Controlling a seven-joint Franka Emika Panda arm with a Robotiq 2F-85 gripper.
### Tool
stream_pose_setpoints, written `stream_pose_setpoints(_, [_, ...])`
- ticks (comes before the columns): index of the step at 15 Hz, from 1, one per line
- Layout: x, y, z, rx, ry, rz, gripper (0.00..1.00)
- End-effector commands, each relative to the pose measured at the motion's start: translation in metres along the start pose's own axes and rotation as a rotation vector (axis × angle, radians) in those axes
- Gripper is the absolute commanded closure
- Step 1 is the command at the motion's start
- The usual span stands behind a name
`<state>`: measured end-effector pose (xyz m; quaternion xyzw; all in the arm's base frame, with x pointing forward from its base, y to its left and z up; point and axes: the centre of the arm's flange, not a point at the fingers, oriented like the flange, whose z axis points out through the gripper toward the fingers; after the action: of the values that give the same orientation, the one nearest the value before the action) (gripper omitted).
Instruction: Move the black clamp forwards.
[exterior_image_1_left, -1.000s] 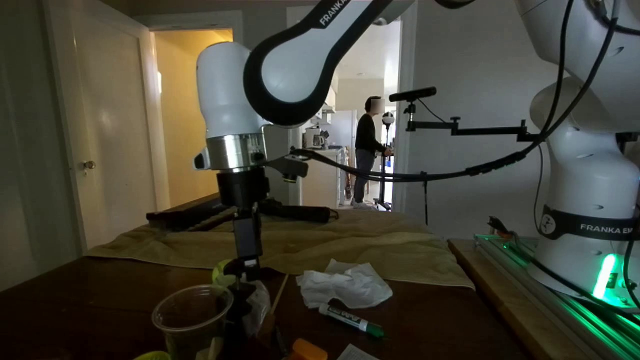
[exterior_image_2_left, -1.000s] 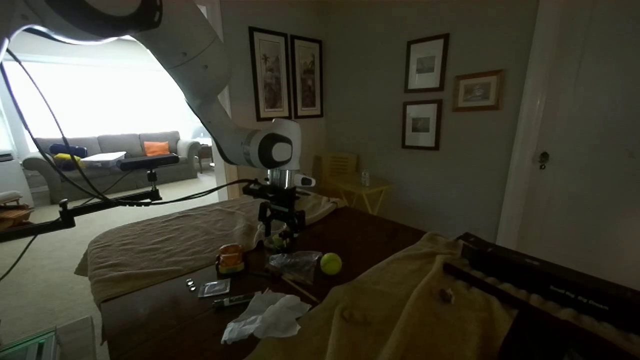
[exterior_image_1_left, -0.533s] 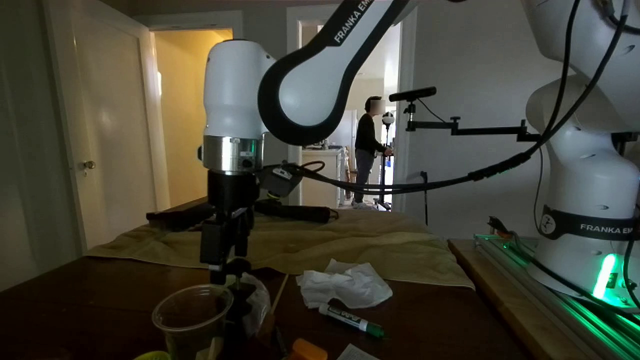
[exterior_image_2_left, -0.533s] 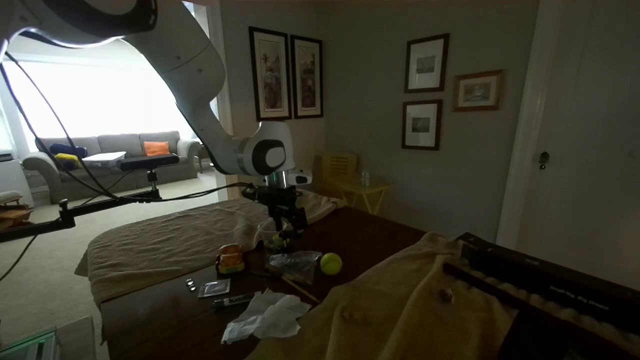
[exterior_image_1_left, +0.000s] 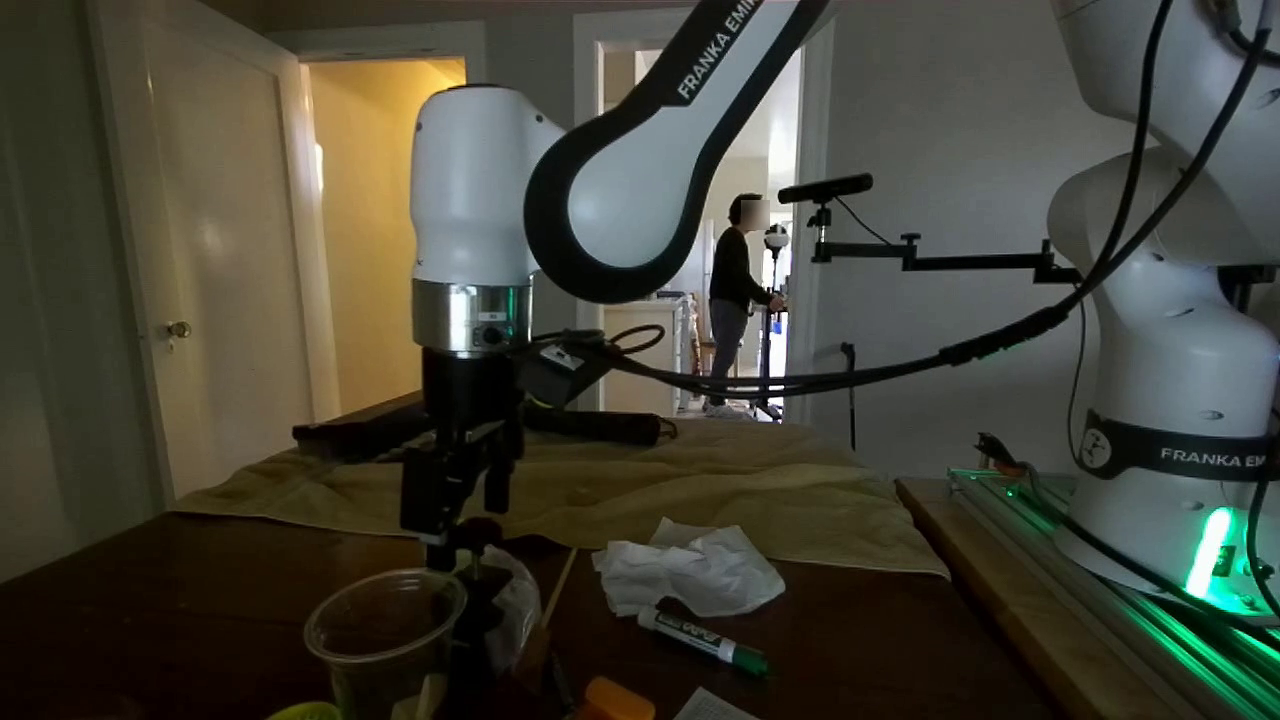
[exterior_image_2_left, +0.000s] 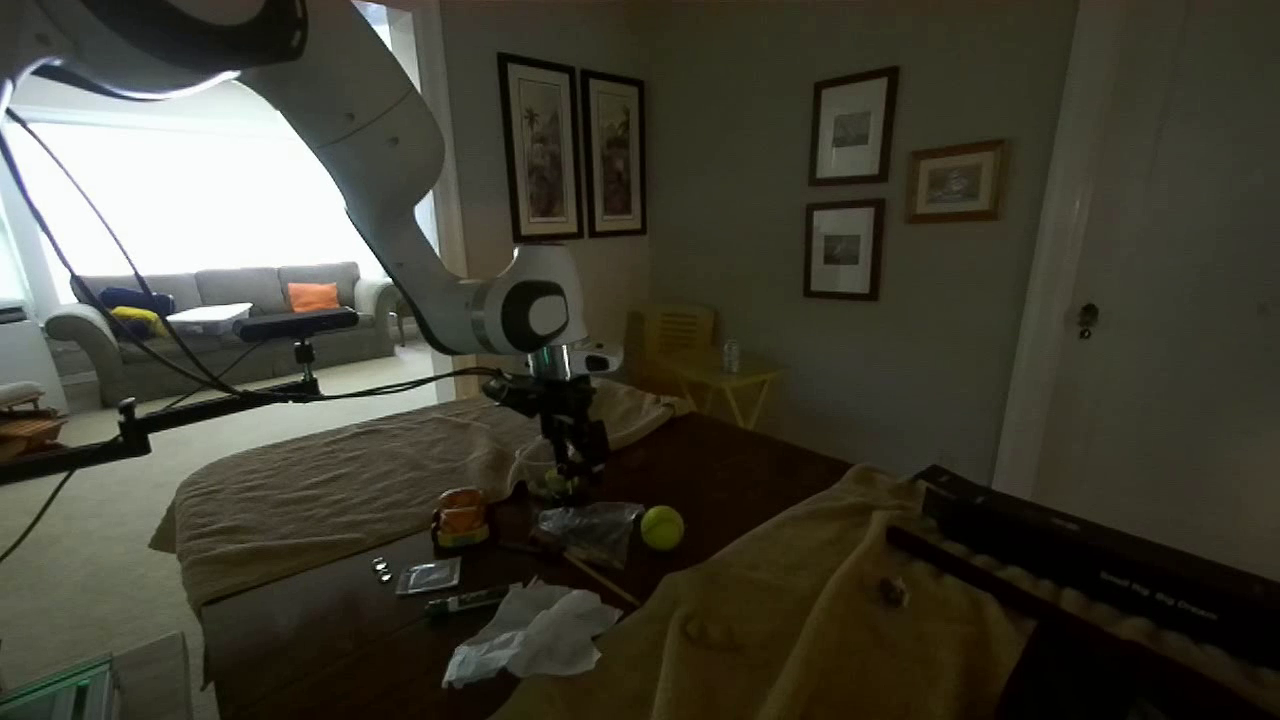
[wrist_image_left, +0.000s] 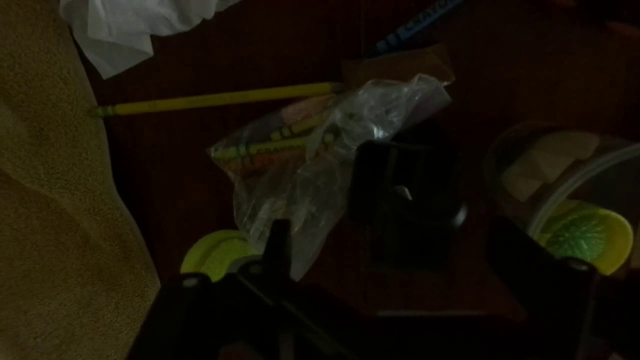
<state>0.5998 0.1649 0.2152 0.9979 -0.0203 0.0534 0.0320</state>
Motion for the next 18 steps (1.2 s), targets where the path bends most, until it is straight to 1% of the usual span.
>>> stream_pose_setpoints(1, [-0.0092,-0.0008,-0.0077,-0.023,-0.043,0.031,0.0])
stream_pose_setpoints(6, [-0.0162,0.001,-0.0097,-0.048,-0.127,0.043,0.0])
stream_pose_setpoints(8, [-0.0176,0.0018,-0.0116,-0.052,-0.131,0.045,0.0])
stream_pose_setpoints(11, [-0.0159,0.0026,-0.0155,-0.047,-0.099,0.047,0.0])
stream_pose_setpoints(15, [-0.0153,0.0033,-0.016,-0.047,-0.098,0.054,0.0])
stream_pose_setpoints(16, [-0.0152,0.0034,-0.0157,-0.045,-0.099,0.055,0.04])
stream_pose_setpoints(17, [-0.0151,0.0037,-0.015,-0.048,-0.095,0.055,0.26])
stream_pose_setpoints(18, [-0.0152,0.0038,-0.0149,-0.049,-0.095,0.056,0.29])
